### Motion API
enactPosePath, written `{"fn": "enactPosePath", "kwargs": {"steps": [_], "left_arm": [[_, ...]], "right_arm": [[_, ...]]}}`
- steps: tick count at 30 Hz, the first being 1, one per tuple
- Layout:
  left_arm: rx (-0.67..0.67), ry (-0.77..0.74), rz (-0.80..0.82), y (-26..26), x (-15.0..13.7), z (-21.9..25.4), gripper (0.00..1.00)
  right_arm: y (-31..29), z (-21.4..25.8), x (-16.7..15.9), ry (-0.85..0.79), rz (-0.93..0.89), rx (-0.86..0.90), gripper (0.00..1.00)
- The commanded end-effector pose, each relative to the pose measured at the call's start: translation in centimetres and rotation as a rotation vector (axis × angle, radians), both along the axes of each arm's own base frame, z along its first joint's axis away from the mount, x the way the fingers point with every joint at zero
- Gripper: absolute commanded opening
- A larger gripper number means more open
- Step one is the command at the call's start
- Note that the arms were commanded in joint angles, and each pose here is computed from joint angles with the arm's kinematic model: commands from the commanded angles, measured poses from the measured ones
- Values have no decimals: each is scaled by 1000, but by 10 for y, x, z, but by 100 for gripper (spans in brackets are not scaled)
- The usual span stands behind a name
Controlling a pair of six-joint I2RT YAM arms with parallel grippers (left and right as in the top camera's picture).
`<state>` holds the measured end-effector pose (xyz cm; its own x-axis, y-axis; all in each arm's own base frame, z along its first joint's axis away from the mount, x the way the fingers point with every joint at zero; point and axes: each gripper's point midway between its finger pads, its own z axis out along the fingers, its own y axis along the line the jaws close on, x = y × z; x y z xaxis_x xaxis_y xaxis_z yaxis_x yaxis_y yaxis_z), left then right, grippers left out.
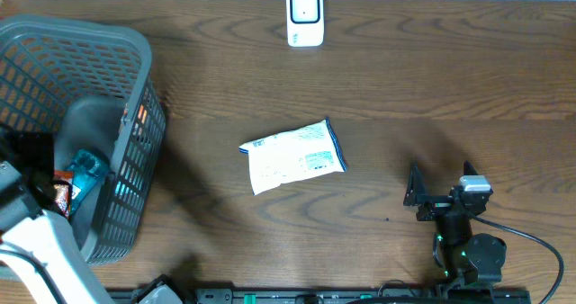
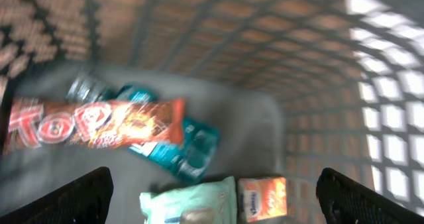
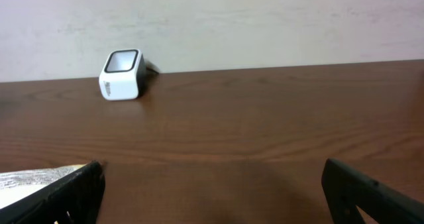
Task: Scan the item barcode
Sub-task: 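Release the bag and reach the left gripper back into the basket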
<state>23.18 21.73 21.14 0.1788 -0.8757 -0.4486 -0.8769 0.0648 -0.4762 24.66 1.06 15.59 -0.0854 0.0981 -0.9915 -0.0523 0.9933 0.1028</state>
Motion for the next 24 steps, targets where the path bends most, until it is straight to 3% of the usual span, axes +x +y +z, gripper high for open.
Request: {"fn": "enactPosePath", "kwargs": {"steps": [1, 6, 10, 17, 24], "left_arm": [[-208, -51, 191, 4, -2, -29, 98], [-362, -7, 371, 8, -9, -72, 98], [-409, 21, 494, 11, -16, -93, 98], [-329, 58, 648, 29, -34, -99, 98], [-246, 87, 693, 42, -44, -97, 98]], "right_arm": [[1, -2, 0, 6, 4, 1, 99], [1, -2, 0, 6, 4, 1, 99], [1, -2, 0, 7, 4, 1, 99], [1, -2, 0, 7, 4, 1, 99], [1, -2, 0, 7, 4, 1, 99]]}}
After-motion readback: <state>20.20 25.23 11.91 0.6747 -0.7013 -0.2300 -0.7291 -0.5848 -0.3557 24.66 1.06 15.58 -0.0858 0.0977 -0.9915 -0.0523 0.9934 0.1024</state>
